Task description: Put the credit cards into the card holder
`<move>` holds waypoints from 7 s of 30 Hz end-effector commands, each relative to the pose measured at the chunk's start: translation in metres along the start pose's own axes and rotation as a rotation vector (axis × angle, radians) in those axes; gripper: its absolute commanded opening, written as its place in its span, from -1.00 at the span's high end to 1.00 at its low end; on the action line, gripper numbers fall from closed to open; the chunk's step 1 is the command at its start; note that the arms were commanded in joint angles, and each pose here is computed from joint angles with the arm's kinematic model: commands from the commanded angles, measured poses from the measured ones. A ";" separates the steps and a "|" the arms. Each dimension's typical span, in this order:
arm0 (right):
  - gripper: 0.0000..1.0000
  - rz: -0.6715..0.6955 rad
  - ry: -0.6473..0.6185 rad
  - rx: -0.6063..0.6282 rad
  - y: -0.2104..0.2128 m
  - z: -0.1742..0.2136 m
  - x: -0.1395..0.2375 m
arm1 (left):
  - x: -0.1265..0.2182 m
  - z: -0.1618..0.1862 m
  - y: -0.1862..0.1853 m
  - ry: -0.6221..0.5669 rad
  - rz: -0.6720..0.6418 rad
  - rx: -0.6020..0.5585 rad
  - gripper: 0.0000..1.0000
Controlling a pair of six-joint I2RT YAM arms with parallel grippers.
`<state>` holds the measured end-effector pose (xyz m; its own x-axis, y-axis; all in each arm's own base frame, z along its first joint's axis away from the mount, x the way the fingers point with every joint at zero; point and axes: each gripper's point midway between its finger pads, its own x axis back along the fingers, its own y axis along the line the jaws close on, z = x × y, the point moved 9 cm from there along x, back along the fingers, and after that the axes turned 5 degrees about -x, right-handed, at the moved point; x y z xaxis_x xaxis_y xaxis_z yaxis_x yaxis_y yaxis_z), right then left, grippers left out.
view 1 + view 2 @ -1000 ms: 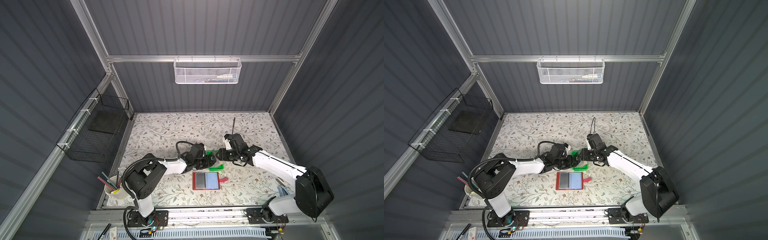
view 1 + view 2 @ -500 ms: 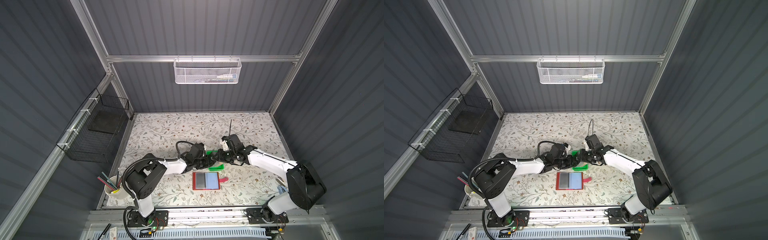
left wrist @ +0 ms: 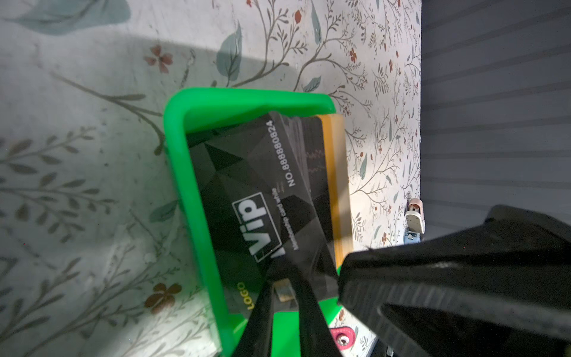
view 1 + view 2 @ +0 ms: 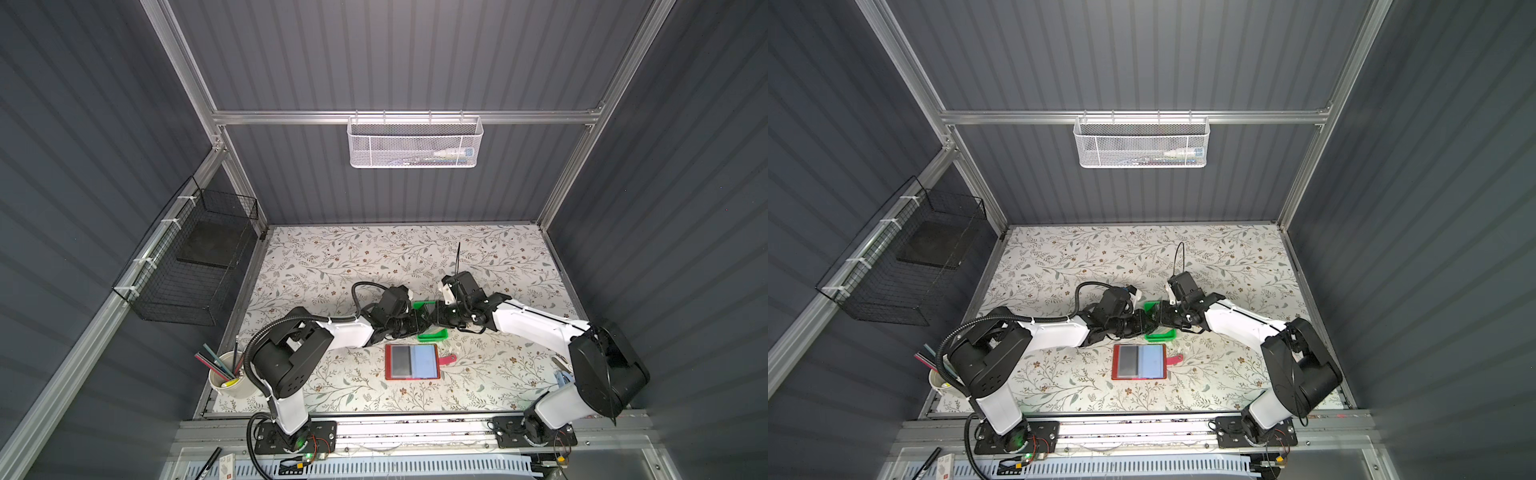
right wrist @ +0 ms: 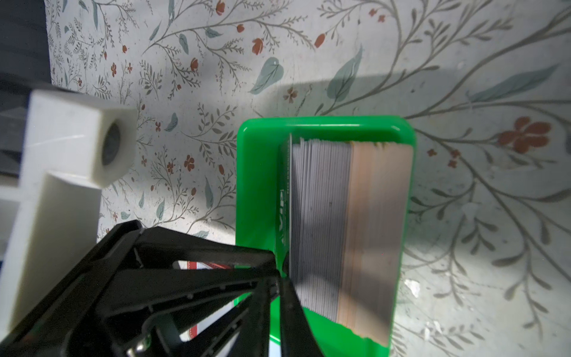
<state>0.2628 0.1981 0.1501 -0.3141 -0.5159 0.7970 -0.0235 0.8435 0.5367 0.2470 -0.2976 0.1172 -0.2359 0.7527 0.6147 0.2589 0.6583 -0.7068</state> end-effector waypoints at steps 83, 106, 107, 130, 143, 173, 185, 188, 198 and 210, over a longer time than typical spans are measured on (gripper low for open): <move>-0.79 0.142 0.018 -0.022 -0.024 0.006 -0.011 | 0.005 -0.011 0.003 0.046 -0.021 -0.025 0.73; -0.77 0.222 -0.017 -0.016 -0.031 -0.009 -0.001 | 0.007 -0.004 0.013 0.054 -0.059 -0.017 0.67; -0.77 0.224 -0.018 -0.016 -0.031 -0.010 0.000 | 0.007 -0.005 0.013 0.054 -0.056 -0.017 0.67; 0.22 0.024 -0.034 -0.058 -0.002 -0.008 0.028 | -0.003 -0.004 0.016 0.066 -0.020 0.010 0.64; 0.50 0.021 0.017 -0.041 0.006 -0.006 0.002 | -0.002 -0.003 0.016 0.062 -0.017 0.009 0.65; 0.98 0.025 -0.074 -0.027 0.013 0.003 0.032 | 0.062 0.000 -0.015 -0.044 0.054 -0.025 0.59; 0.99 -0.189 -0.138 -0.034 0.012 0.034 0.080 | 0.101 0.032 -0.021 -0.083 0.304 0.006 0.51; 0.99 -0.262 -0.148 -0.031 0.011 0.044 0.091 | 0.106 0.038 -0.019 -0.102 0.344 0.010 0.50; 0.98 -0.501 -0.156 -0.036 0.007 0.073 0.116 | 0.113 0.042 -0.026 -0.134 0.503 -0.008 0.47; 0.96 -0.676 -0.169 -0.070 0.006 0.083 0.122 | 0.106 0.041 -0.047 -0.113 0.607 -0.033 0.44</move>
<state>0.1463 0.1483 0.2244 -0.4223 -0.8584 0.2911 -0.1883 0.3972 0.8982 0.1730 -0.2410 0.1937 -0.1743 0.9796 0.1002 0.3797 0.1607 -0.9110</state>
